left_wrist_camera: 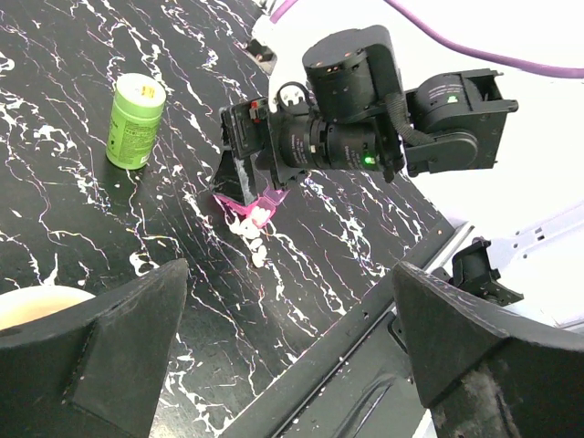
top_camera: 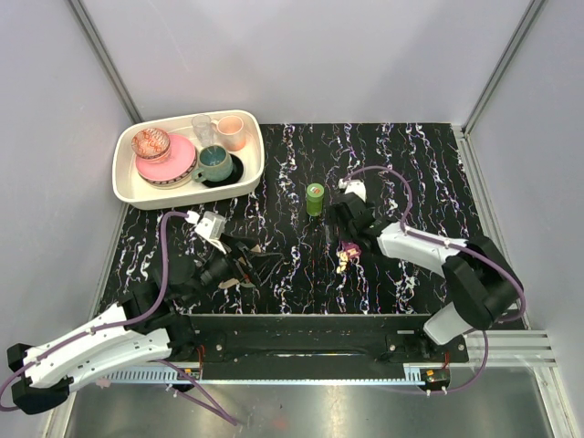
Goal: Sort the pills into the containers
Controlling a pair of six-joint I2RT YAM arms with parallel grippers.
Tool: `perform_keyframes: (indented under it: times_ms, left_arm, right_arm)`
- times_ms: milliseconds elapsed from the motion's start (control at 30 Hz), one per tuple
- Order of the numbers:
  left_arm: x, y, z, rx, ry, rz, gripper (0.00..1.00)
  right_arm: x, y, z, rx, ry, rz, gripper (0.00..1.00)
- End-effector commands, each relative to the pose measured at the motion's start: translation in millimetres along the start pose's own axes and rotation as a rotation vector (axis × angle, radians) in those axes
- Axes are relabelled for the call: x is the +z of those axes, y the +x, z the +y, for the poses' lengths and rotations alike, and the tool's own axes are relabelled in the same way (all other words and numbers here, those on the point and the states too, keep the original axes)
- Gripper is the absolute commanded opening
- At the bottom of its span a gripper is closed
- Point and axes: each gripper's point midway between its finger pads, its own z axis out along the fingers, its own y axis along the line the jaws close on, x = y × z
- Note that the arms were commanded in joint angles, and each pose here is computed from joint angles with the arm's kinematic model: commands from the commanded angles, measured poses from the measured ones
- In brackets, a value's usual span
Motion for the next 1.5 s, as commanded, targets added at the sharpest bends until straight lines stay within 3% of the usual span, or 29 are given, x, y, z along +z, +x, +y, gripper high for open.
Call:
perform_keyframes:
  times_ms: [0, 600, 1467]
  left_arm:
    - [1, -10, -8, -0.02, 0.022, -0.032, 0.99]
    - [4, -9, -10, -0.033, 0.028, -0.026, 0.99]
    - [3, -7, -8, -0.041, 0.027, -0.027, 0.99]
  right_arm:
    - [10, 11, -5, -0.004, 0.033, 0.027, 0.94]
    - [25, 33, -12, -0.007, 0.003, 0.117, 0.68]
    - [29, 33, -21, -0.035, 0.062, 0.14, 0.63]
